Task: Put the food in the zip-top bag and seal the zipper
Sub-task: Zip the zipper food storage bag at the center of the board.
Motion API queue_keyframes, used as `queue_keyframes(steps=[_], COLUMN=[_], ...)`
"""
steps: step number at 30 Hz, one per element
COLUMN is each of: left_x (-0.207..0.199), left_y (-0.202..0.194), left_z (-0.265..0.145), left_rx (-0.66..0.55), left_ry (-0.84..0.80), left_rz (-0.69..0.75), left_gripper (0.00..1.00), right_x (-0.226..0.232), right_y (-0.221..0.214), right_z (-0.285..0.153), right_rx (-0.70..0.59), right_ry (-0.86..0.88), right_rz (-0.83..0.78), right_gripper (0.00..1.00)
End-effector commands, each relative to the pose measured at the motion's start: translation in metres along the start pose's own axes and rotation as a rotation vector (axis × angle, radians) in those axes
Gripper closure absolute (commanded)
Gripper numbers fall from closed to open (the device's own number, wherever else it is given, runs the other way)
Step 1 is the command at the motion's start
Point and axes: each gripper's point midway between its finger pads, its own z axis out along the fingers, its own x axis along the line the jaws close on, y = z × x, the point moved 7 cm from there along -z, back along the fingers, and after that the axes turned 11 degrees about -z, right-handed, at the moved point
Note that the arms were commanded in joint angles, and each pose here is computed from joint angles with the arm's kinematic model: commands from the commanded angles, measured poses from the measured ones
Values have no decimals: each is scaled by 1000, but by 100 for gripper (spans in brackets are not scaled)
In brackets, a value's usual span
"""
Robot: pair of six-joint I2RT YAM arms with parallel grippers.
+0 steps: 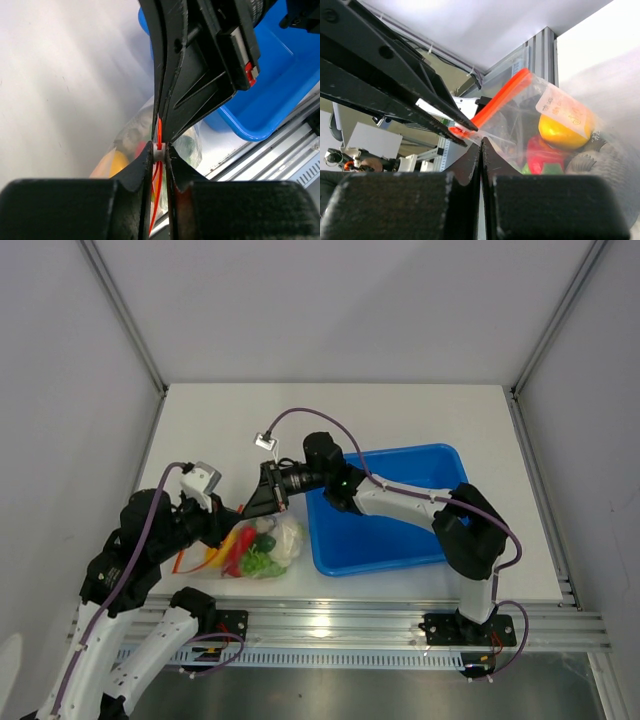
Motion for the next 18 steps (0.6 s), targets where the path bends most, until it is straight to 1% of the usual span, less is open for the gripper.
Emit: queue_keyframes(steps=[1, 3, 5, 12, 15, 18], left_x=[1, 0, -1, -1, 0, 0], left_y=[-3, -1, -3, -9, -9, -5], left_z=[-7, -5, -4, 0, 0, -4], left_rx=[62, 86, 110, 146, 149, 110], left_ry=[55, 60, 54, 66, 74, 74], left_rz=[-67, -90, -109, -155, -146, -124], left_gripper=[84, 84, 87, 99, 100, 100], right_x=[32, 32, 33, 32, 31, 28], right_y=[49, 49, 49, 48, 46, 42], right_z=[-17, -18, -18, -20, -20, -22], right_rx=[-164, -168, -171, -174, -154, -103], right_ry=[23, 18, 15, 12, 18, 1], right_rz=[-131, -126, -123, -121, -132, -173], right_gripper=[100, 100, 100, 100, 100, 100])
